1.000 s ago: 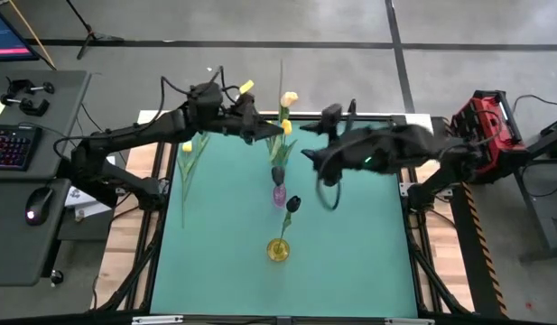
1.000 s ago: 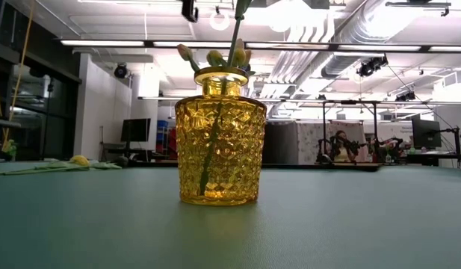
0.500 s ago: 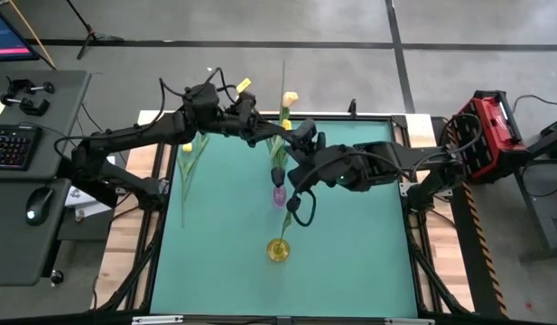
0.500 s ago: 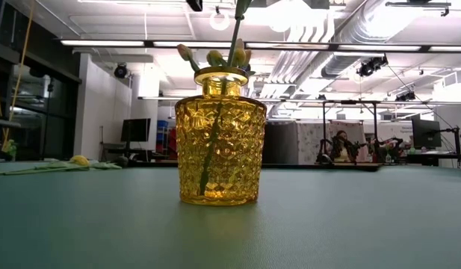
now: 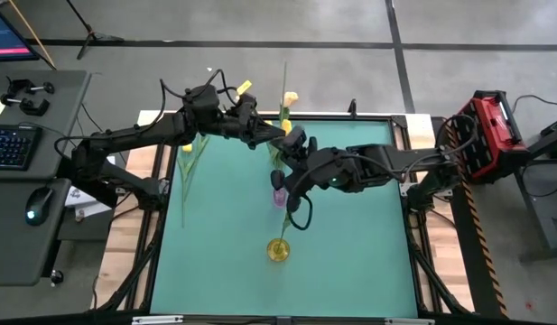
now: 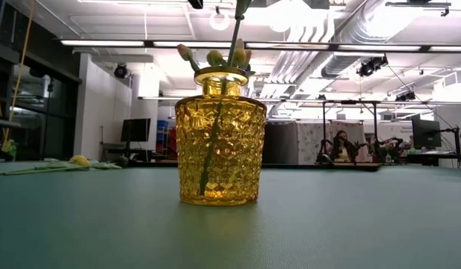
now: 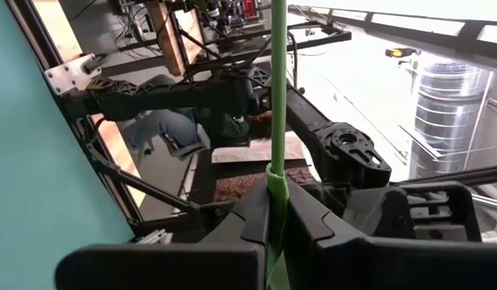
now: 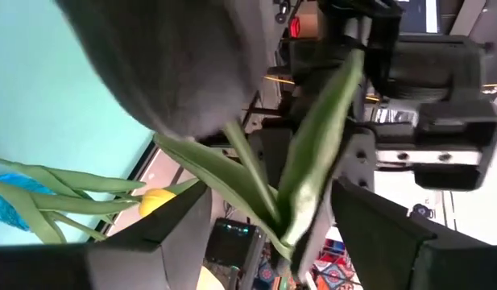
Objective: Sort flowers into vase by color
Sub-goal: Put the bottom black flower into the yellow vase
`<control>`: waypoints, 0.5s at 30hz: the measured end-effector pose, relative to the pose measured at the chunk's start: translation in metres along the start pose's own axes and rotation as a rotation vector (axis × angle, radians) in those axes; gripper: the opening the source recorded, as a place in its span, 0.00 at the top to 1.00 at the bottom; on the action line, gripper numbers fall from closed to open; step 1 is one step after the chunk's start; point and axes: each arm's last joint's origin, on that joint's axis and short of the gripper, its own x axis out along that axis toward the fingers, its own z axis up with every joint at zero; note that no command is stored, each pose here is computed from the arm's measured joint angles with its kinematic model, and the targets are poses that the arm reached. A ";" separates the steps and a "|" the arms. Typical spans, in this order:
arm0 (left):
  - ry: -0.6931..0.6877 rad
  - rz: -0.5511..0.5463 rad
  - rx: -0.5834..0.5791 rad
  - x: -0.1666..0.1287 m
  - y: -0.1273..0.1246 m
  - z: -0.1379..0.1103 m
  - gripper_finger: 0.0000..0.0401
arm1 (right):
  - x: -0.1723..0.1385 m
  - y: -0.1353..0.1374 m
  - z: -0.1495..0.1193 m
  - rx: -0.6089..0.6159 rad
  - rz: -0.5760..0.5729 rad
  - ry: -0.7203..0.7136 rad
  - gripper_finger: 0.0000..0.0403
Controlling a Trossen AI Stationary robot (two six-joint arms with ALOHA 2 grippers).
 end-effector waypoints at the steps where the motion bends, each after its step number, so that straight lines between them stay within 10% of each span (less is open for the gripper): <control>1: 0.000 0.000 0.000 0.000 0.000 0.000 1.00 | 0.002 0.001 0.001 -0.003 0.003 0.002 0.42; 15: -0.012 0.004 0.036 0.000 0.000 0.001 0.97 | 0.002 0.001 0.004 -0.013 -0.016 0.016 0.98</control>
